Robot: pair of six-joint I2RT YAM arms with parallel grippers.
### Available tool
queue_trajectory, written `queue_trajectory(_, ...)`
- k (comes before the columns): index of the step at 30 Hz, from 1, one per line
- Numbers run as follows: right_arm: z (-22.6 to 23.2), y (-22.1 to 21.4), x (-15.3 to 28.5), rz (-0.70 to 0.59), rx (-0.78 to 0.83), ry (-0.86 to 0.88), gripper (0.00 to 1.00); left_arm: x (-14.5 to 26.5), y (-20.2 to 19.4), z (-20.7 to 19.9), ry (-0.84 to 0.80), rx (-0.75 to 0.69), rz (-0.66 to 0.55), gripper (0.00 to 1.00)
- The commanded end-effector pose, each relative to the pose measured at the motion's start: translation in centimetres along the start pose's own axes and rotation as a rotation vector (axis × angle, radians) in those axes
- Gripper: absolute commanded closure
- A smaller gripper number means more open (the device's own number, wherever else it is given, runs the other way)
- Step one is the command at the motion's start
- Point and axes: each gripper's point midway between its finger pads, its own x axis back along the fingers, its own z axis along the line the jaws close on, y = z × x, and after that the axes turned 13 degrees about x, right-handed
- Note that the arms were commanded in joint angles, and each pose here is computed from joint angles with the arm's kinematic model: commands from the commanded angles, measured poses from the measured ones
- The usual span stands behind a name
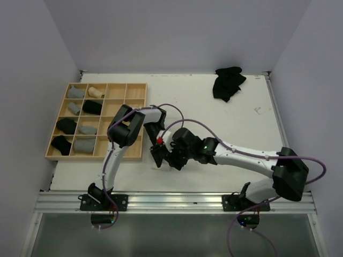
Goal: Roll the underwear
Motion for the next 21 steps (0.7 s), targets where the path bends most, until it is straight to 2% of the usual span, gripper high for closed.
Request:
queue_trajectory(1,-1.3,3.7,-2.1,-0.065,0.195,-0.083,0.44,-0.3,0.8,8.5,0.224,-0.21,0.068,0.79)
queue_trajectory(6,0.7,3.7,-5.8,-0.038,0.288,-0.028,0.44,-0.5,0.7,8.6,0.217,-0.207,0.071,0.76)
queue_trajectory(13,1.7,0.9,-8.3,0.011,0.292,0.025,0.45,-0.4,1.2,8.5,0.223,-0.223,0.054,0.73)
queue_trajectory(16,2.1,-0.5,-9.1,0.041,0.29,0.042,0.48,-0.2,1.5,8.5,0.23,-0.228,0.045,0.7)
queue_trajectory(18,2.5,-1.4,-9.4,0.057,0.287,0.066,0.56,-0.1,1.7,8.5,0.231,-0.228,0.038,0.68)
queue_trajectory(19,3.0,-1.8,-9.6,0.064,0.284,0.09,0.63,0.0,1.8,8.4,0.229,-0.228,0.032,0.67)
queue_trajectory(20,3.2,-2.1,-9.8,0.071,0.279,0.104,0.79,0.0,2.0,8.3,0.23,-0.23,0.028,0.66)
queue_trajectory(21,3.4,-2.5,-9.9,0.08,0.273,0.115,0.85,0.2,2.2,8.2,0.231,-0.235,0.017,0.65)
